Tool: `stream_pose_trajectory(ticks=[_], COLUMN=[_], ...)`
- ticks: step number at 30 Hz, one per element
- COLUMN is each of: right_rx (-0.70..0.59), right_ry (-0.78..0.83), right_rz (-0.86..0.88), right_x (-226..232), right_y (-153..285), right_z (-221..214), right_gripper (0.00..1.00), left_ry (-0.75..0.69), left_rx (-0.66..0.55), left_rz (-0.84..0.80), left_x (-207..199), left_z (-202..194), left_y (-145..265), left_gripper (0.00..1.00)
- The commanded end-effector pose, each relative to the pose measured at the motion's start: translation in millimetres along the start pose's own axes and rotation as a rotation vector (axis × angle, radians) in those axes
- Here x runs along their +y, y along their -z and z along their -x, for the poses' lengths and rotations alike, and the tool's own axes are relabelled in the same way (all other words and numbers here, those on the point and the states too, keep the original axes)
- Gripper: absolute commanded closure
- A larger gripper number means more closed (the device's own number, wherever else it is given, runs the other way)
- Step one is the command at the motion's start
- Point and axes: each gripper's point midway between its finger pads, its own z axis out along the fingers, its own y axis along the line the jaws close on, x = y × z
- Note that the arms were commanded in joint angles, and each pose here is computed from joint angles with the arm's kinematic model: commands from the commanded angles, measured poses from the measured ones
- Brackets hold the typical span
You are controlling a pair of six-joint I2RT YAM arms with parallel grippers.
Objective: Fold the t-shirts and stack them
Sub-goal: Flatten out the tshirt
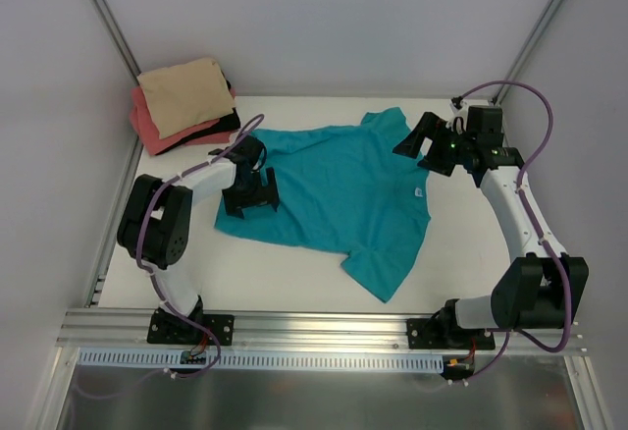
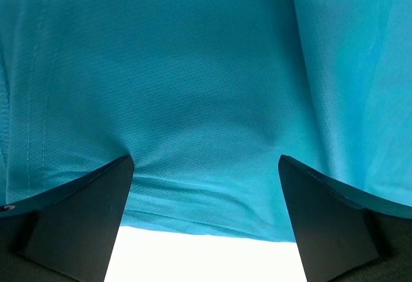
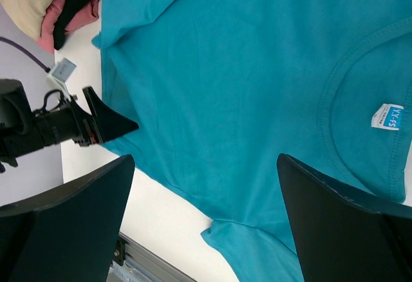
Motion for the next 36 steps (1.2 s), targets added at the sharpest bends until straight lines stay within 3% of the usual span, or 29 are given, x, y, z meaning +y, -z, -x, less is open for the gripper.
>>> stream_pose_trajectory(ticks=[1, 8, 11, 15, 17, 21, 24, 28, 33, 36], right_rx=[-0.045, -0.048, -0.043, -0.042, -0.047, -0.046, -0.050, -0.039, -0.024, -0.020], right_ry=[0.023, 0.007, 0.004, 0.006, 0.009, 0.020, 0.024, 0.033, 0.049, 0.056], right_rz=[0.053, 0.077, 0.083, 0.088, 0.091, 0.084, 0.076, 0.055, 0.019, 0.005], right_x=[17, 19, 20, 22, 24, 27, 28, 28, 25, 24], right_y=[9, 11, 11, 12, 13, 16, 19, 22, 27, 27], right_z=[10, 3, -1, -2, 1, 4, 8, 9, 13, 16], right_gripper=[0.01, 0.01, 0.01, 0.00, 0.01, 0.01, 0.01, 0.01, 0.00, 0.00], left_ry=[0.001, 0.001, 0.016, 0.012, 0.018, 0.104, 0.174, 0.203, 0.183, 0.184], left_rx=[0.091, 0.166, 0.123, -0.056, -0.221, -0.481, -0.562, -0.537, -0.457, -0.425], left_rz=[0.070, 0.059, 0.023, -0.083, -0.088, -0.087, -0.048, -0.026, -0.067, -0.098], left_x=[14, 7, -1, -32, -41, -25, 10, 36, 33, 25], left_z=[-43, -87, -80, -31, 16, 90, 124, 139, 138, 142], left_y=[14, 28, 42, 84, 113, 148, 133, 96, 52, 31], left_gripper=[0.01, 0.01, 0.01, 0.01, 0.01, 0.01, 0.01, 0.08, 0.12, 0.23])
